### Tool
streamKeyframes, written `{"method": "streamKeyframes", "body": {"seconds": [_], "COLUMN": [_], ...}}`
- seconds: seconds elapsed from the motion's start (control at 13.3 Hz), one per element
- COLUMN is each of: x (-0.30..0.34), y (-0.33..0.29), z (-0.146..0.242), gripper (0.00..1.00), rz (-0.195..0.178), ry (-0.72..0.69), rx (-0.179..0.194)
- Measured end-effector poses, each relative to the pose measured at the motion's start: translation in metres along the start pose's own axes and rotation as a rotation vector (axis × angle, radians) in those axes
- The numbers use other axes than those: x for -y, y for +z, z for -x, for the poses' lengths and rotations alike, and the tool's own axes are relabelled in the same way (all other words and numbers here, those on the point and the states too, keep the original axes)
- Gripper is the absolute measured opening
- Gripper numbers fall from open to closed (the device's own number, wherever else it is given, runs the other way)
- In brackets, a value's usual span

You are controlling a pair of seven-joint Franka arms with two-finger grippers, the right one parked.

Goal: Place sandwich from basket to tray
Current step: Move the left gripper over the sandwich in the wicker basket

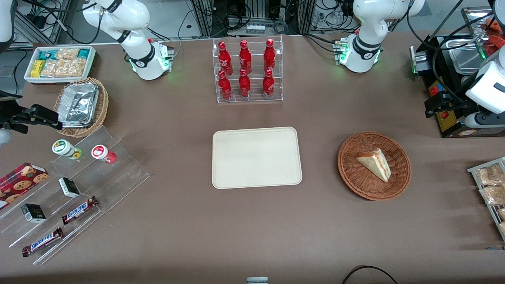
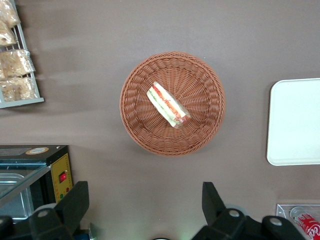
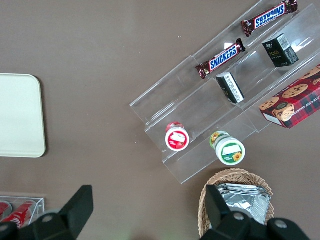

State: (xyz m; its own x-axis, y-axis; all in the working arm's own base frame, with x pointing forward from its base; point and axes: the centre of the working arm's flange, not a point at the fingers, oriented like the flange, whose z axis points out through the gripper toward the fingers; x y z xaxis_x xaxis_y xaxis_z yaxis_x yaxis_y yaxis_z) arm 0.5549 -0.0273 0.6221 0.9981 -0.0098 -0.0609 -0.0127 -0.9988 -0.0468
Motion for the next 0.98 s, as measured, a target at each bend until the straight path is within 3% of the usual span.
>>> {"method": "streamKeyframes", "body": {"seconds": [0.38,0.6,0.98], "x": [0.000,-0.002,-0.010], "y": [0.013,0.054,0.144], "z": [-0.012,-0.034,-0.050], "gripper": [1.00,1.00,1.00], "rz": [0.006,0.010,0.028], "ry": [0.007,0.010,-0.145], "rx": [0.004,0.019,-0.030]}}
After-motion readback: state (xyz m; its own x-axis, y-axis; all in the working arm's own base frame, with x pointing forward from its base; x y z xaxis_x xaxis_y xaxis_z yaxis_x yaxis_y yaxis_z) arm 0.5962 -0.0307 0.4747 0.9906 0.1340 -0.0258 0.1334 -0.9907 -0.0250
